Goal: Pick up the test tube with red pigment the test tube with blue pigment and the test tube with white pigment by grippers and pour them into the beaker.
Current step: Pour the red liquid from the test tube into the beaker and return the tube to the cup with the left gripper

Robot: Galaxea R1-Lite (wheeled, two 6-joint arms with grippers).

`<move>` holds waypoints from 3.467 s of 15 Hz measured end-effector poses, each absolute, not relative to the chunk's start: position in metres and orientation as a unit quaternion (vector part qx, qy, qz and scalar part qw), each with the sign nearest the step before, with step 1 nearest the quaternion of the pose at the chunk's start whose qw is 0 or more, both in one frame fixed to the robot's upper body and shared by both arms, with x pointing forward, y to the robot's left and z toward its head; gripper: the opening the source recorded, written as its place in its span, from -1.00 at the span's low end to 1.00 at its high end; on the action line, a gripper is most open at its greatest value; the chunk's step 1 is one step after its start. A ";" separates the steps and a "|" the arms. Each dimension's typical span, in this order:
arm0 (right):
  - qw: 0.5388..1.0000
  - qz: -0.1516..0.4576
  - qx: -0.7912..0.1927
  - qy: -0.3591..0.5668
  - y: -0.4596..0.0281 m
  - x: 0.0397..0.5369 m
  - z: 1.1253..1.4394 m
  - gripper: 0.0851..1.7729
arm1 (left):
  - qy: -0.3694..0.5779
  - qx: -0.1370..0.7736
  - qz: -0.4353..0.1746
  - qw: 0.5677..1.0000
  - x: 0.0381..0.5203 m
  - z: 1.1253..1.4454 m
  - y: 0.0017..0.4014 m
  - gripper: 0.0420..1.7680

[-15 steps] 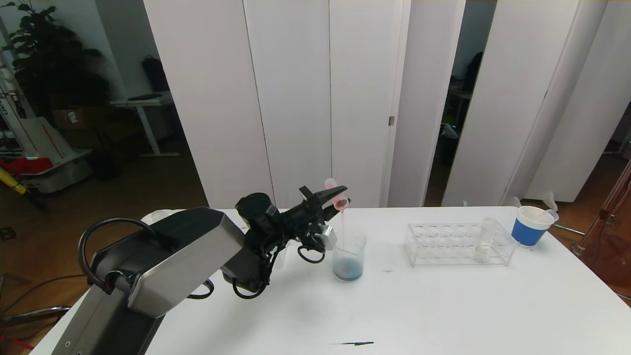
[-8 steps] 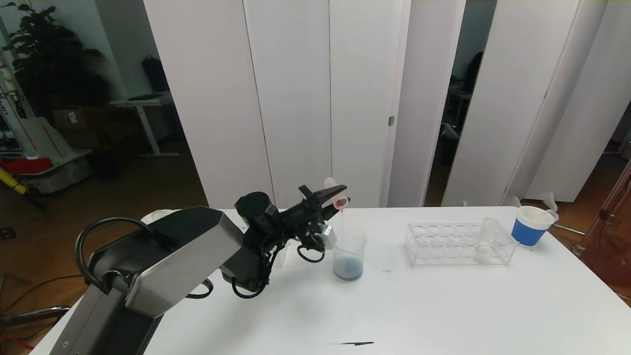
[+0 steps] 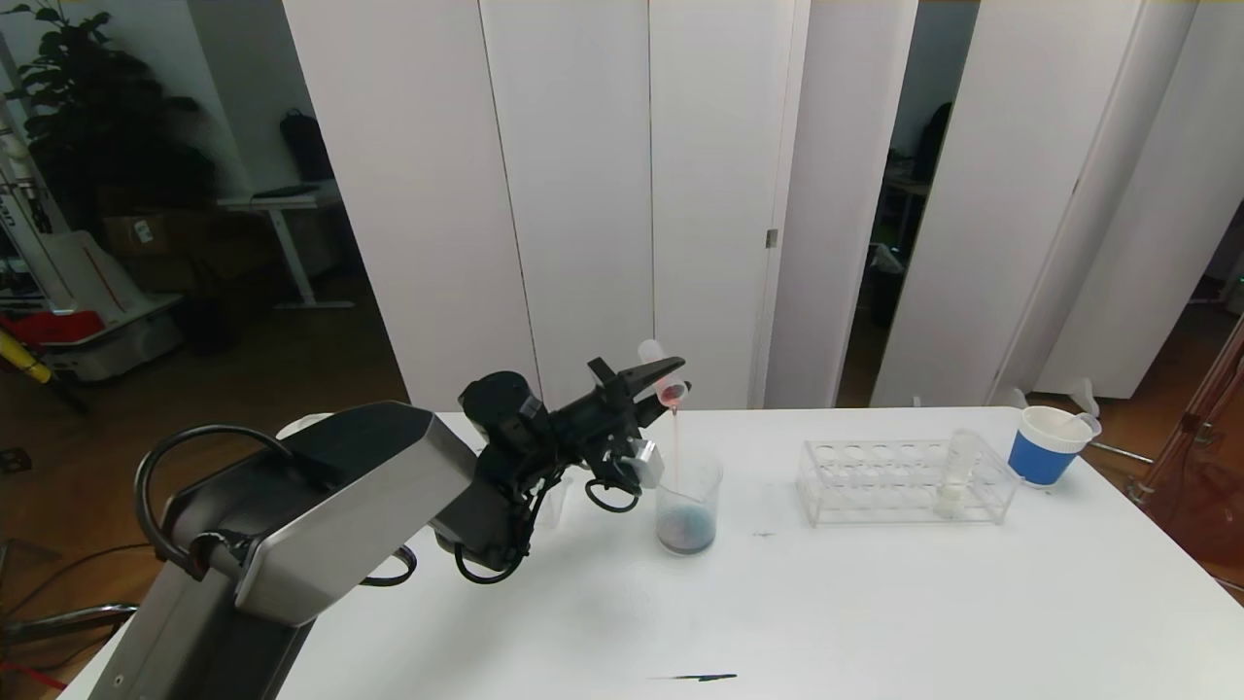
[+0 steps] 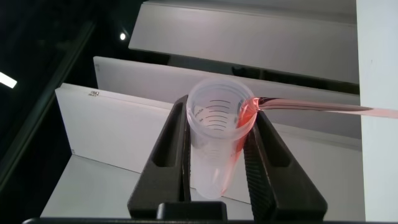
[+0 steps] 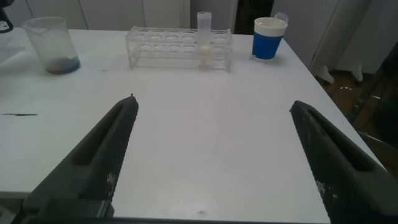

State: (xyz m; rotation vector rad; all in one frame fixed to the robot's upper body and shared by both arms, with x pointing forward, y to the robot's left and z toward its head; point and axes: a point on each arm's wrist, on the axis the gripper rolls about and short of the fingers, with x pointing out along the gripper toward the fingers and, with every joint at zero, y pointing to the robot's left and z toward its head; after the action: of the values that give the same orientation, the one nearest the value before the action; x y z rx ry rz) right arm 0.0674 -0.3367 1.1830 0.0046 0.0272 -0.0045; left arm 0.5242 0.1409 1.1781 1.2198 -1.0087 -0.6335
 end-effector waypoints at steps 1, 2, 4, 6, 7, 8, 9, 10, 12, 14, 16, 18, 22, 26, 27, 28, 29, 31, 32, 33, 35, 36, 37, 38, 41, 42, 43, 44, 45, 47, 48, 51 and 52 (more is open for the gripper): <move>1.000 -0.002 0.002 0.014 -0.337 0.067 1.183 0.97 | -0.447 0.540 -0.279 0.656 0.524 1.179 0.141 -0.38; 1.000 -0.002 0.003 0.014 -0.337 0.067 1.183 0.97 | -0.449 0.542 -0.277 0.654 0.524 1.180 0.141 -0.38; 1.000 -0.002 0.002 0.014 -0.337 0.067 1.183 0.97 | -0.450 0.544 -0.276 0.653 0.524 1.181 0.142 -0.38; 1.000 -0.002 0.002 0.014 -0.337 0.067 1.183 0.97 | -0.454 0.549 -0.270 0.648 0.523 1.184 0.143 -0.38; 1.000 -0.002 0.002 0.014 -0.337 0.067 1.183 0.97 | -0.454 0.551 -0.269 0.646 0.523 1.184 0.143 -0.38; 1.000 -0.002 0.002 0.014 -0.337 0.067 1.183 0.97 | -0.455 0.551 -0.268 0.646 0.523 1.185 0.144 -0.38; 1.000 -0.002 0.002 0.014 -0.337 0.067 1.183 0.97 | -0.457 0.552 -0.267 0.644 0.523 1.186 0.143 -0.38; 1.000 -0.002 0.002 0.014 -0.337 0.067 1.183 0.97 | -0.460 0.554 -0.264 0.642 0.522 1.189 0.143 -0.38; 1.000 -0.002 0.002 0.014 -0.337 0.067 1.183 0.97 | -0.464 0.555 -0.261 0.639 0.521 1.192 0.142 -0.38; 1.000 -0.002 0.002 0.014 -0.337 0.067 1.183 0.97 | -0.466 0.557 -0.258 0.637 0.521 1.194 0.142 -0.38; 1.000 -0.002 0.002 0.014 -0.337 0.067 1.183 0.97 | -0.467 0.557 -0.258 0.636 0.521 1.195 0.142 -0.38; 1.000 -0.002 0.002 0.014 -0.337 0.067 1.183 0.97 | -0.468 0.557 -0.258 0.636 0.520 1.195 0.141 -0.38; 1.000 -0.002 0.002 0.014 -0.337 0.067 1.183 0.97 | -0.469 0.554 -0.261 0.637 0.519 1.195 0.138 -0.38; 1.000 -0.002 0.002 0.014 -0.337 0.067 1.183 0.97 | -0.463 0.533 -0.261 0.659 0.516 1.210 0.142 -0.38; 1.000 -0.002 0.002 0.014 -0.337 0.067 1.183 0.97 | -0.460 0.527 -0.262 0.665 0.513 1.216 0.143 -0.38; 1.000 -0.002 0.002 0.014 -0.337 0.067 1.183 0.97 | -0.455 0.524 -0.260 0.671 0.509 1.221 0.146 -0.38; 1.000 -0.002 0.002 0.014 -0.337 0.067 1.183 0.97 | -0.448 0.523 -0.259 0.677 0.504 1.225 0.149 -0.38; 1.000 -0.002 0.002 0.014 -0.337 0.067 1.183 0.97 | -0.431 0.523 -0.261 0.688 0.496 1.235 0.159 -0.38; 1.000 -0.002 0.002 0.014 -0.337 0.067 1.183 0.97 | -0.415 0.510 -0.273 0.702 0.492 1.240 0.163 -0.38; 1.000 -0.002 0.002 0.014 -0.337 0.067 1.183 0.97 | -0.389 0.474 -0.298 0.732 0.488 1.246 0.165 -0.38; 1.000 -0.002 0.002 0.014 -0.337 0.067 1.183 0.97 | -0.268 0.376 -0.348 0.816 0.478 1.255 0.164 -0.38; 1.000 -0.002 0.002 0.014 -0.337 0.067 1.183 0.97 | -0.201 0.350 -0.343 0.848 0.471 1.262 0.165 -0.38; 1.000 -0.002 0.002 0.014 -0.337 0.067 1.183 0.97 | -0.150 0.321 -0.338 0.872 0.463 1.271 0.167 -0.38; 1.000 -0.002 0.002 0.014 -0.337 0.067 1.183 0.97 | -0.109 0.281 -0.342 0.890 0.454 1.281 0.168 -0.38; 1.000 -0.002 0.002 0.014 -0.337 0.067 1.183 0.97 | 0.018 0.151 -0.358 0.921 0.426 1.303 0.171 -0.38; 1.000 -0.002 0.002 0.014 -0.337 0.067 1.183 0.97 | 0.064 0.096 -0.345 0.932 0.417 1.310 0.172 -0.38; 1.000 -0.002 0.002 0.014 -0.337 0.067 1.183 0.97 | 0.110 0.050 -0.320 0.940 0.410 1.316 0.172 -0.38; 1.000 -0.002 0.002 0.014 -0.337 0.067 1.183 0.97 | 0.152 0.013 -0.287 0.946 0.403 1.322 0.172 -0.38; 1.000 -0.002 0.002 0.014 -0.337 0.067 1.183 0.97 | 0.179 -0.023 -0.243 0.953 0.397 1.330 0.173 -0.38; 1.000 -0.002 0.002 0.014 -0.337 0.067 1.183 0.97 | 0.176 -0.066 -0.144 0.972 0.392 1.341 0.177 -0.38; 1.000 -0.002 0.002 0.014 -0.337 0.067 1.183 0.97 | 0.147 -0.078 -0.076 0.983 0.393 1.347 0.181 -0.38; 1.000 -0.002 0.002 0.014 -0.337 0.067 1.183 0.97 | 0.057 -0.095 0.126 0.986 0.404 1.350 0.205 -0.38; 1.000 -0.002 0.002 0.014 -0.337 0.067 1.183 0.97 | 0.047 -0.095 0.178 0.978 0.410 1.347 0.219 -0.38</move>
State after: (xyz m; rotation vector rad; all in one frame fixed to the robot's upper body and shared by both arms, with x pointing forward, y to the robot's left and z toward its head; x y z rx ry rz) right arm 0.0674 -0.3367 1.1830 0.0042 0.0276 -0.0050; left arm 0.4096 0.2188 1.3472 -0.1904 0.0956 0.3578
